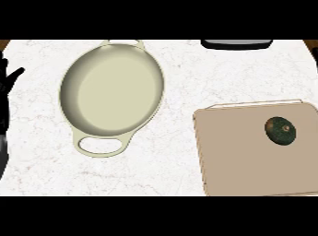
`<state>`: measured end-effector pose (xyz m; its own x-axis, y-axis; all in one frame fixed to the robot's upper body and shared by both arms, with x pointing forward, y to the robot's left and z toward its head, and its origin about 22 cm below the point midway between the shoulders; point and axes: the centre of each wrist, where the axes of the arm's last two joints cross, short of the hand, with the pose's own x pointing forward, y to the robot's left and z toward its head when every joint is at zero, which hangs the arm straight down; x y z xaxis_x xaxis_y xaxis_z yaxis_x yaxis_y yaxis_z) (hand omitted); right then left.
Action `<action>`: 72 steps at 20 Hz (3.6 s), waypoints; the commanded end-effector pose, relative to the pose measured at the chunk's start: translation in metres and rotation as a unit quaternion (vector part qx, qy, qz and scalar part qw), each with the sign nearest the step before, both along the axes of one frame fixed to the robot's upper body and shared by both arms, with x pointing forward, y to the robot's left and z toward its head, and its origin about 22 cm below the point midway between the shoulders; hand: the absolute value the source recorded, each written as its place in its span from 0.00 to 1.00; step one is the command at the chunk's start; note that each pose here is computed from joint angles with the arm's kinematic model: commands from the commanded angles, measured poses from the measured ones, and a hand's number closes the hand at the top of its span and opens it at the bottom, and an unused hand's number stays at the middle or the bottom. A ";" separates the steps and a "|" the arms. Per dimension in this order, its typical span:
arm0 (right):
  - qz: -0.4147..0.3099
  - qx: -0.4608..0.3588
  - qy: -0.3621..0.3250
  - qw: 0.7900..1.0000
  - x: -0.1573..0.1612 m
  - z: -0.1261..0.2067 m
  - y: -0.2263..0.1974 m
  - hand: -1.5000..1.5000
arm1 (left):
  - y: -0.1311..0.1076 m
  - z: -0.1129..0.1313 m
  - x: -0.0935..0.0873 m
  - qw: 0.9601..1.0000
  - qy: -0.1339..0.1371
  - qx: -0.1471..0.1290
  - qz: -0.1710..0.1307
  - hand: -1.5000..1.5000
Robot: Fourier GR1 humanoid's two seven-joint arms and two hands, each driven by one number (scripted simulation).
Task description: Pick the squash from the tray and place it in the pot
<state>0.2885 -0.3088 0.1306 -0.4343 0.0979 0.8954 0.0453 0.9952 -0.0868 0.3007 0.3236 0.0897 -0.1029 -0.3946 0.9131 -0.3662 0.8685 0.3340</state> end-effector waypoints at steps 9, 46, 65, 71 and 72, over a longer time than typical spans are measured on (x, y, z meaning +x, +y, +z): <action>-0.292 -0.213 0.001 0.932 -0.009 -0.034 -0.058 0.00 | 0.012 -0.081 -0.042 0.969 0.242 -0.023 0.036 0.50; -0.207 -0.504 0.423 0.724 -0.056 0.014 0.063 0.00 | 0.012 -0.053 -0.030 0.962 0.273 -0.024 0.020 0.50; -0.220 -0.523 0.428 0.703 -0.029 -0.039 0.043 0.00 | 0.000 -0.049 -0.034 0.962 0.269 -0.022 0.025 0.50; -0.207 -0.513 0.461 0.694 -0.025 -0.057 0.022 0.00 | 0.019 -0.054 -0.032 0.959 0.280 -0.033 0.025 0.50; -0.205 -0.505 0.465 0.698 -0.017 -0.053 0.011 0.00 | 0.022 -0.071 -0.056 0.962 0.271 -0.023 0.024 0.50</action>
<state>0.2721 -0.2824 0.0800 0.5240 0.8377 0.1537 -0.2155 0.3050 -0.9276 0.2599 0.3365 0.0262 0.4134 -0.3382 0.8454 -0.1863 0.8774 0.4422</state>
